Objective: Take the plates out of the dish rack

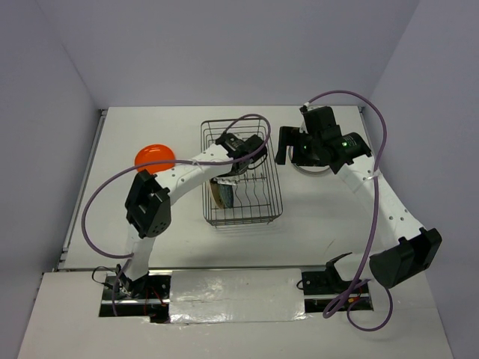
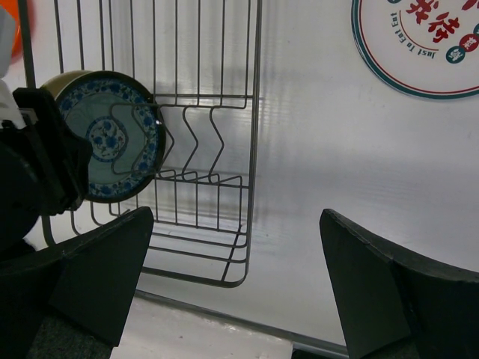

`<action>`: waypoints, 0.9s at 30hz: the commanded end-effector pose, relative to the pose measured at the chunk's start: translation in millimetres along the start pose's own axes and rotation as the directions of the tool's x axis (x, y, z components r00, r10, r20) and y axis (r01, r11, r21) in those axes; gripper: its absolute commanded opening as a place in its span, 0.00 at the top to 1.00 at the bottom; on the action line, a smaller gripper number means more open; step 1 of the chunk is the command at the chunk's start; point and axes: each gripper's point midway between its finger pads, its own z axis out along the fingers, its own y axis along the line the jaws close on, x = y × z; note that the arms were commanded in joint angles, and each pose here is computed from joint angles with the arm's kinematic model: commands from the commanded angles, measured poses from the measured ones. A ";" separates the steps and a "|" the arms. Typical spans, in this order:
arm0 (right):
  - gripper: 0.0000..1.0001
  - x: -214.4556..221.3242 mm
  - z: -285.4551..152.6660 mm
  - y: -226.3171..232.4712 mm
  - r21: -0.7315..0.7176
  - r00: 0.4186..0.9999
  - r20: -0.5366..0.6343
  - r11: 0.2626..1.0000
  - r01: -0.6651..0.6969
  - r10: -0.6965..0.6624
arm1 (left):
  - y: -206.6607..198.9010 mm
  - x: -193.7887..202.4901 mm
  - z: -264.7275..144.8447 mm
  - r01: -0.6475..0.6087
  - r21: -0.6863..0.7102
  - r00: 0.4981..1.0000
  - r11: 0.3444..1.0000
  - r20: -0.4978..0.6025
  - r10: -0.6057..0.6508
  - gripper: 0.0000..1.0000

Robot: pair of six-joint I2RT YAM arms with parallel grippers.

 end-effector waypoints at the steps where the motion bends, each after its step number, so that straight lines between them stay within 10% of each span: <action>1: 0.00 -5.4 -8.6 2.5 -0.011 1.000 0.028 1.000 0.006 -0.005 | 1.6 2.9 8.2 0.017 0.007 1.000 1.000 -0.007 -0.017 0.53; 12: 0.00 -11.0 -9.8 -0.4 0.013 0.999 0.041 1.000 0.002 -0.002 | 13.9 -43.6 -62.8 0.073 0.099 0.991 0.992 0.107 -0.083 0.97; 21: 0.00 -13.0 -6.8 4.0 -0.002 0.999 0.034 1.000 0.000 0.000 | 75.1 -113.3 -128.4 0.177 0.209 0.922 0.962 0.307 -0.236 1.00; 27: 0.00 -11.5 -3.1 11.9 -0.049 0.999 0.033 0.999 -0.022 0.023 | 185.6 -152.1 -59.6 0.491 0.300 0.774 0.818 0.281 -0.568 0.98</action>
